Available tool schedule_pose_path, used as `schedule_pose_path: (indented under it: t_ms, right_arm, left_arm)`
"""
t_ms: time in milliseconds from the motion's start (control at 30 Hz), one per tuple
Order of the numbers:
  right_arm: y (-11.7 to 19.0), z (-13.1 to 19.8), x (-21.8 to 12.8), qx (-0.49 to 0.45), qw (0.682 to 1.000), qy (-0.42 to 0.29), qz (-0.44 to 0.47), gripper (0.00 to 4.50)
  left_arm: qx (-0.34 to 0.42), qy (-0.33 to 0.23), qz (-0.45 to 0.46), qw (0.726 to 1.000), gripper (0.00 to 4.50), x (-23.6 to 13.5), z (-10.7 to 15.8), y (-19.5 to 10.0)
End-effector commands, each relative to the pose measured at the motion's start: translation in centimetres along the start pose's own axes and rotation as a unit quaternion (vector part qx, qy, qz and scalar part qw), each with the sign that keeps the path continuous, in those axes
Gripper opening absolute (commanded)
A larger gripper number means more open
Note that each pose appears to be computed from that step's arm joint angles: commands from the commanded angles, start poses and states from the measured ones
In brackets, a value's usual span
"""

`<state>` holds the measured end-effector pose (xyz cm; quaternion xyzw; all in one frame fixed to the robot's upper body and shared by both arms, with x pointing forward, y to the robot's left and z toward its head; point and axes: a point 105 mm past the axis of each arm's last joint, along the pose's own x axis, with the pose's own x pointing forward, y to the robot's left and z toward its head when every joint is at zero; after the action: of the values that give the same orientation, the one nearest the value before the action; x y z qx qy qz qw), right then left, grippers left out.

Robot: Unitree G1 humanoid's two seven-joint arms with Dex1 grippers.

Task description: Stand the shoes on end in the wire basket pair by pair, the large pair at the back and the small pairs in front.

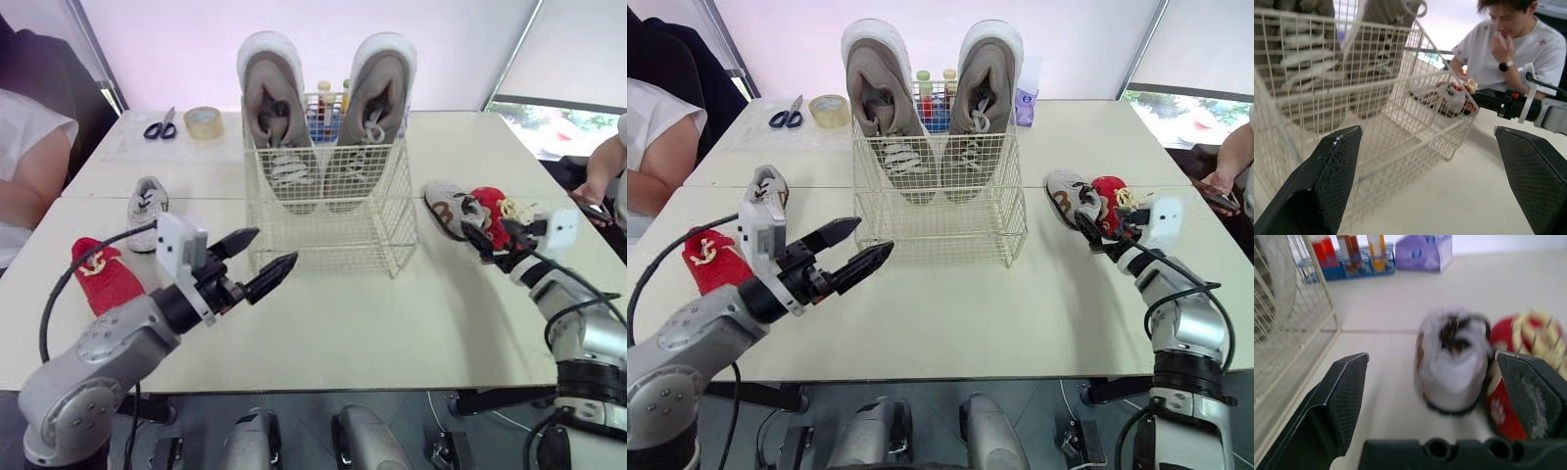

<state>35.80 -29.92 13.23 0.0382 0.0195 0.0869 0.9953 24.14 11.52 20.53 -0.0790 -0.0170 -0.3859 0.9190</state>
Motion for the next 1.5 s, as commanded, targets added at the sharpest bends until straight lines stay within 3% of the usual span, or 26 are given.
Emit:
schedule_pose_path:
  t_ms: [33,600,733,867,933,967,1033,1233,1433,1500]
  right_arm:
    - [0.0,1.5,0.8,0.0,0.999,-0.034,0.003,4.5]
    - [-0.2,-1.9,6.6,0.024,0.999,0.007,-0.043,4.5]
    - [-0.2,-2.4,6.7,0.011,0.999,0.018,-0.049,2.79]
    - [-0.4,-2.3,6.8,0.008,0.998,0.013,-0.054,0.66]
    - [-0.6,-2.0,6.8,0.006,0.998,0.007,-0.059,0.02]
    - [-0.7,-1.6,6.8,0.004,0.998,-0.001,-0.062,0.02]
    - [-1.3,-0.2,6.7,0.0,0.997,-0.03,-0.077,0.02]
    - [-3.0,8.2,5.9,-0.023,0.979,-0.167,-0.111,0.02]
    - [-1.7,19.8,3.7,-0.109,0.934,-0.323,-0.103,0.02]
    - [-1.2,22.2,2.9,-0.132,0.919,-0.357,-0.103,0.02]
  left_arm:
    - [0.025,-0.015,-0.001,1.0,4.44,-0.2,0.6,-0.7]
    - [0.044,-0.008,0.011,0.999,4.44,-0.2,0.5,0.0]
    - [0.051,-0.01,0.022,0.998,4.5,-0.3,0.7,0.4]
    - [0.045,-0.011,0.026,0.999,4.5,-0.4,0.6,0.5]
    - [0.043,-0.009,0.023,0.999,4.5,-0.3,0.6,0.4]
    - [0.04,-0.009,0.02,0.999,4.5,-0.3,0.7,0.3]
    - [0.028,-0.018,0.019,0.999,4.5,-0.5,1.4,0.5]
    - [0.008,-0.037,0.022,0.999,4.5,-0.9,3.3,1.7]
    - [0.004,-0.054,0.012,0.998,4.5,-0.7,5.4,2.8]
    - [0.011,-0.053,0.016,0.998,4.5,-0.7,5.8,3.1]
